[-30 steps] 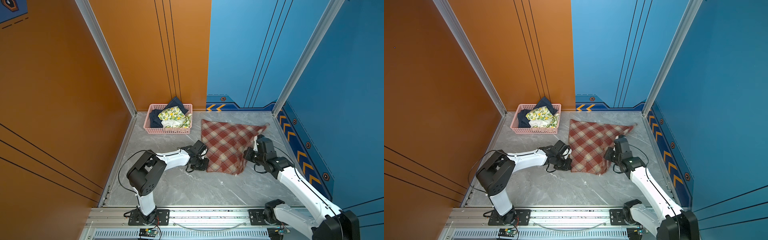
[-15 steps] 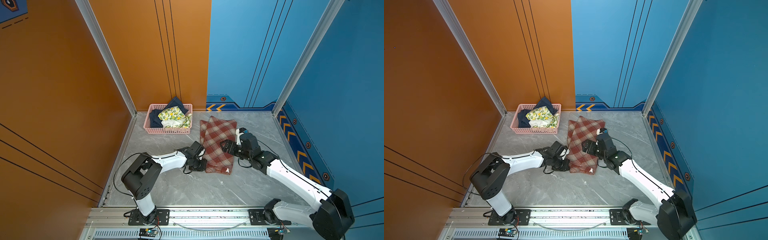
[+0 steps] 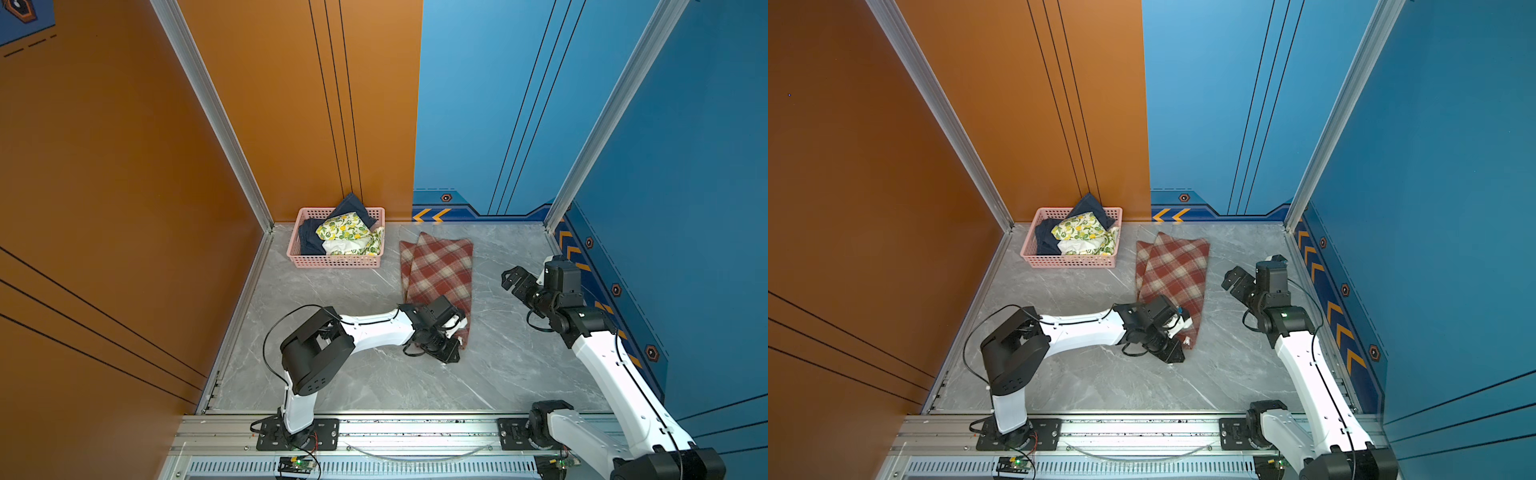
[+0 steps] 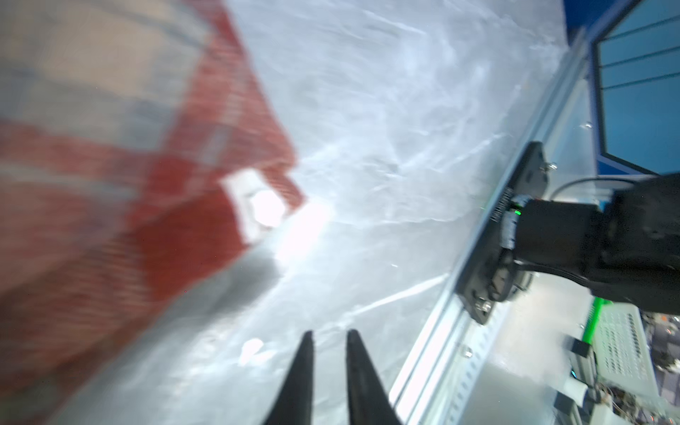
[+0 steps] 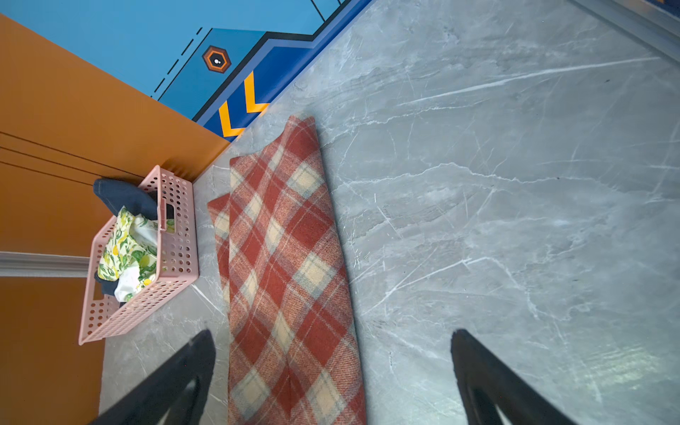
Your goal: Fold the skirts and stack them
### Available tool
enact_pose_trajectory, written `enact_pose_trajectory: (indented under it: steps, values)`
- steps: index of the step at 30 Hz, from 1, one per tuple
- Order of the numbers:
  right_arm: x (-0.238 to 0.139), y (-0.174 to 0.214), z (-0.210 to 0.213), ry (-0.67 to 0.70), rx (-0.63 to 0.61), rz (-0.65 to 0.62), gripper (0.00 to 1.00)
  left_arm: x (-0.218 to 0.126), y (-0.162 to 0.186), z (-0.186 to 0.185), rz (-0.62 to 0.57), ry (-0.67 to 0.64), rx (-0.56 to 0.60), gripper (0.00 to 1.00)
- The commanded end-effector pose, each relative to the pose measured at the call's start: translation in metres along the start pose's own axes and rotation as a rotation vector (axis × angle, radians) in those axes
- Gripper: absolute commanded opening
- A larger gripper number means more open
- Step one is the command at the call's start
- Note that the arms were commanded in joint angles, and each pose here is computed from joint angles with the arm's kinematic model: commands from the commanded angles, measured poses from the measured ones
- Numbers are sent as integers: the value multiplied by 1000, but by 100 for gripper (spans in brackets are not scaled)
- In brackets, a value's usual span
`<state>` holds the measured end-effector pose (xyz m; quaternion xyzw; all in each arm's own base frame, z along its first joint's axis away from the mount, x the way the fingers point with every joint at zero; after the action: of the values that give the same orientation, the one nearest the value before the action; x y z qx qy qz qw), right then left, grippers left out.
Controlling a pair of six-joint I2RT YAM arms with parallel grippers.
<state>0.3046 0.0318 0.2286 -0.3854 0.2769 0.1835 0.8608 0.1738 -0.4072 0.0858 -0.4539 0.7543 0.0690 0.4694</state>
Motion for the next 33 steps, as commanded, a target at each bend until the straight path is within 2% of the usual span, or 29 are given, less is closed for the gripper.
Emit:
enact_pose_trajectory:
  steps: [1,6,9,13,16,19,23,27,33]
  values:
    - [1,10,8,4,-99,53,100,-26,14,7,25,38,-22,31]
    - [25,45,41,-5,-274,133,100,-75,18,27,-99,12,-105,33]
    - [42,78,67,-19,-404,214,100,-106,27,49,-171,-42,-176,44]
    - [61,119,98,-29,-542,289,100,-158,33,96,-279,-220,-306,59]
    - [76,151,117,-27,-619,337,100,-187,41,130,-337,-341,-408,65]
    - [90,188,132,-20,-702,384,98,-207,49,157,-365,-434,-485,73]
    - [109,221,137,5,-787,449,93,-225,56,179,-405,-510,-543,77]
    - [120,243,132,64,-885,492,85,-238,57,189,-443,-514,-580,77]
    - [126,259,108,129,-934,533,75,-247,52,194,-465,-510,-589,77]
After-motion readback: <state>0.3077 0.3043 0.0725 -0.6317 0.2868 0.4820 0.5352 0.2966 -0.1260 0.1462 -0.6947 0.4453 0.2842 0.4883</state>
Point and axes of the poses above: each gripper's point midway between its finger pads, its own x axis out along the fingers, its own z axis along the line the jaws close on, y = z × x, the point moved 2 cm from there along -x, back along the fingers, and after that the axes turned 3 degrees about x, right-handed, at the moved point
